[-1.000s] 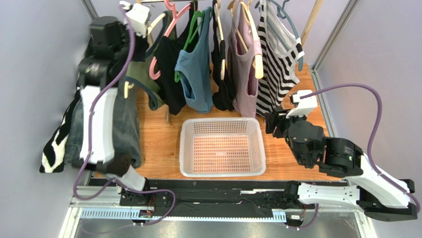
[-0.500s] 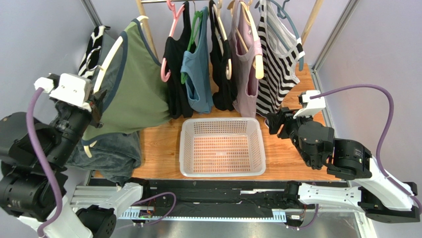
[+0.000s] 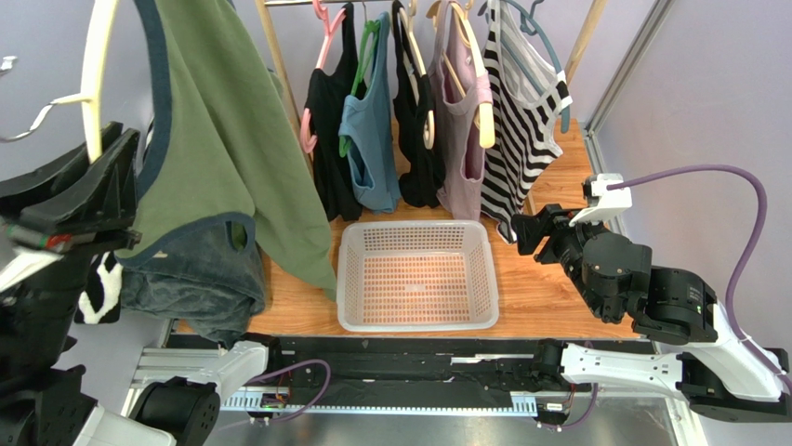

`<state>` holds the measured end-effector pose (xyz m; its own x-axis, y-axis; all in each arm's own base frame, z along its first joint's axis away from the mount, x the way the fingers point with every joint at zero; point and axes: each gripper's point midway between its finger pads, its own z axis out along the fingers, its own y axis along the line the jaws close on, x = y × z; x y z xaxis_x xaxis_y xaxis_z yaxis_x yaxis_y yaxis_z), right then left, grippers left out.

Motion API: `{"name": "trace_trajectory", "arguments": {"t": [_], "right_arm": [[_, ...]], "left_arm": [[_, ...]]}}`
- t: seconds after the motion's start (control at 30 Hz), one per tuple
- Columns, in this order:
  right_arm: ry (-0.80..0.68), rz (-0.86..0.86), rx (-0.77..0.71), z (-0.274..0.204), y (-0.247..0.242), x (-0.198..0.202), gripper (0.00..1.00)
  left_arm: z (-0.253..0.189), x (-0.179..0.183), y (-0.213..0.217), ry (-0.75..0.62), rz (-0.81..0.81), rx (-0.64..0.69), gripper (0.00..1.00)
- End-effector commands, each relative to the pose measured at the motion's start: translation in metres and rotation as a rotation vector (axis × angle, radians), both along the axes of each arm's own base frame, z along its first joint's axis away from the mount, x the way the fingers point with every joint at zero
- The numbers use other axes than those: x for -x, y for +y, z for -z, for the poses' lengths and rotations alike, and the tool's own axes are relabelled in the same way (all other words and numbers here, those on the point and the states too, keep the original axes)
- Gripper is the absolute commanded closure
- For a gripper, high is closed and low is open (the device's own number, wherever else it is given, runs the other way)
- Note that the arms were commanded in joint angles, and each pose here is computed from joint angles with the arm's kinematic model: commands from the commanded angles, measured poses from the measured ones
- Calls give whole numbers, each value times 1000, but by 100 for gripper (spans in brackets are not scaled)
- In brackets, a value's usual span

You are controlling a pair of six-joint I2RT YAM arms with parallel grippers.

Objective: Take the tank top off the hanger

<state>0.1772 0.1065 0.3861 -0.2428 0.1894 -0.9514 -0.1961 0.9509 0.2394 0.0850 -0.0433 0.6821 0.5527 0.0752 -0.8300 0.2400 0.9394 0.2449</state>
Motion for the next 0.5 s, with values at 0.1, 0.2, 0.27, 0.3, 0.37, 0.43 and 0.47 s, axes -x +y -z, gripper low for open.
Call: {"name": "trace_trajectory", "arguments": {"t": [0.1,0.2,0.27,0.3,0.37,0.43,0.47], "right_arm": [[12,13,0,4,0,-1,42],[9,17,5,4,-1,-1,41],[7,18,5,4,-1,-1,41],[7,12,6,4,0,-1,41],[4,-10,7,4,5,-1,40],[-4,-22,9,4,9,-2,38],[-2,-33,10,6,11,-1,38]], "left_arm": [[-50,38,-52,-209,295,-39,100],[-50,39,-63,-206,371,-49,100],[-57,41,-70,-230,428,-50,100],[-60,41,-72,-240,446,-50,100],[-69,40,-78,-263,501,-42,99],[-76,36,-82,-284,531,-37,98],[-77,24,-84,-262,550,-22,98]]}}
